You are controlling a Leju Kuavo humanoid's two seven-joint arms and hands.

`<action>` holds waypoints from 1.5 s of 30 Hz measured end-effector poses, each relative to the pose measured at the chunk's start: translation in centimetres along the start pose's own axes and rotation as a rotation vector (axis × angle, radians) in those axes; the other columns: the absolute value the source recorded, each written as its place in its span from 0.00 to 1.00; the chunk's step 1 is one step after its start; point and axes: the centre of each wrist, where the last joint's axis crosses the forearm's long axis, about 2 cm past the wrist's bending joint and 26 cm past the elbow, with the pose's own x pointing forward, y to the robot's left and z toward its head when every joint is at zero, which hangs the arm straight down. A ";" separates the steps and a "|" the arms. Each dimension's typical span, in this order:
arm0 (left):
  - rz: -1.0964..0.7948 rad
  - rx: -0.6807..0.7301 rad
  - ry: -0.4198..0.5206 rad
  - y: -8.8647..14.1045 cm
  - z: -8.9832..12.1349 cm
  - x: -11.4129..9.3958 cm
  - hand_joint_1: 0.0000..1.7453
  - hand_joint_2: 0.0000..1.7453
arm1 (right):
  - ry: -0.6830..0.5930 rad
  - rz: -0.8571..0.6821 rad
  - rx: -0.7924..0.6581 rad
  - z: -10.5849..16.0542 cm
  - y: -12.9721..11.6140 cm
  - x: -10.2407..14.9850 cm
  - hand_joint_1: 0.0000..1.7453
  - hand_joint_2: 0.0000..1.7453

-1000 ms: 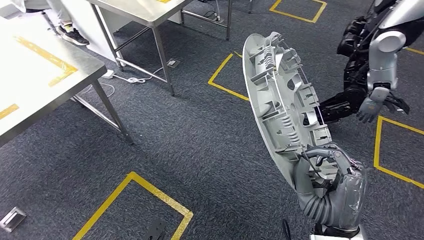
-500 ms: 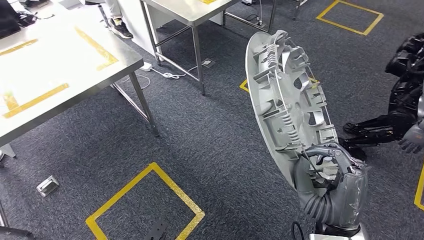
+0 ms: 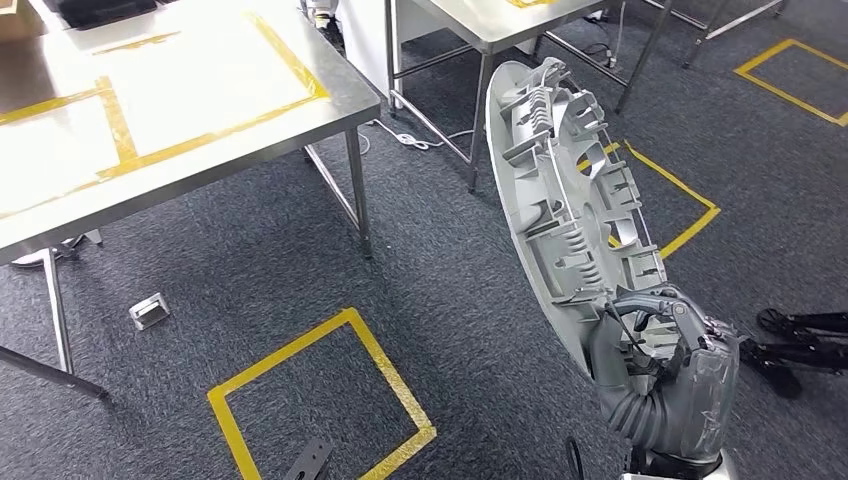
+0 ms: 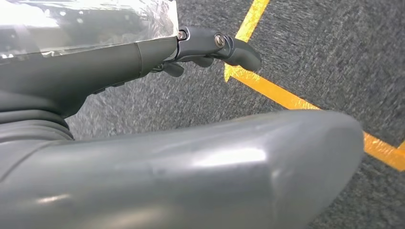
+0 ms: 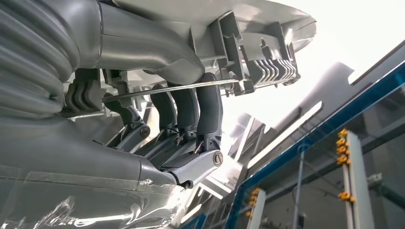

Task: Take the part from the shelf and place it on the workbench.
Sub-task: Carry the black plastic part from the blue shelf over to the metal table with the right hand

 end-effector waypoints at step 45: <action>-0.011 -0.011 0.005 -0.1 0.0 0.0 0.00 1.00 | -0.006 0.004 0.002 -0.3 -0.1 0.0 1.00 1.00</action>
